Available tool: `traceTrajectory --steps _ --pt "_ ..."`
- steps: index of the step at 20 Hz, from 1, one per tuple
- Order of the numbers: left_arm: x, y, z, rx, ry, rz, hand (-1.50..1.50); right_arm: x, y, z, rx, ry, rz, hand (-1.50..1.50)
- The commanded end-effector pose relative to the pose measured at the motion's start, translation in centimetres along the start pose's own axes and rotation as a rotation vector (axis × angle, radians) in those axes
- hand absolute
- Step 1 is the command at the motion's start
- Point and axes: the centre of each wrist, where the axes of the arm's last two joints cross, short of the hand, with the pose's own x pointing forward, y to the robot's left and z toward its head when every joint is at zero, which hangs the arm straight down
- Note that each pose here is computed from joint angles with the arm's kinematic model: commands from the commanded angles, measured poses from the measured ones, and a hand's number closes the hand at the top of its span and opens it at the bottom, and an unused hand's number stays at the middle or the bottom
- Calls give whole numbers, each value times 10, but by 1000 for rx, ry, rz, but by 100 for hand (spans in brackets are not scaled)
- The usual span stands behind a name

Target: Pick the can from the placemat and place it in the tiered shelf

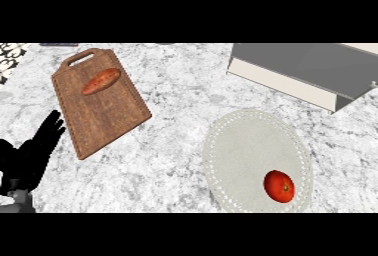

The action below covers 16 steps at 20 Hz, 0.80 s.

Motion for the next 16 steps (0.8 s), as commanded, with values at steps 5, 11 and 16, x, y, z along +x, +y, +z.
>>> traceTrajectory --steps 5,11,16 --pt "-2 6 -5 3 -17 -18 0 -12 12 -20 15 -41 -5 -150" --pt "-9 -3 5 7 -7 -2 0 -11 17 -16 2 -37 -193 -150" --pt "-24 -10 -1 14 12 3 0 -20 -4 -20 53 10 -396 -150"
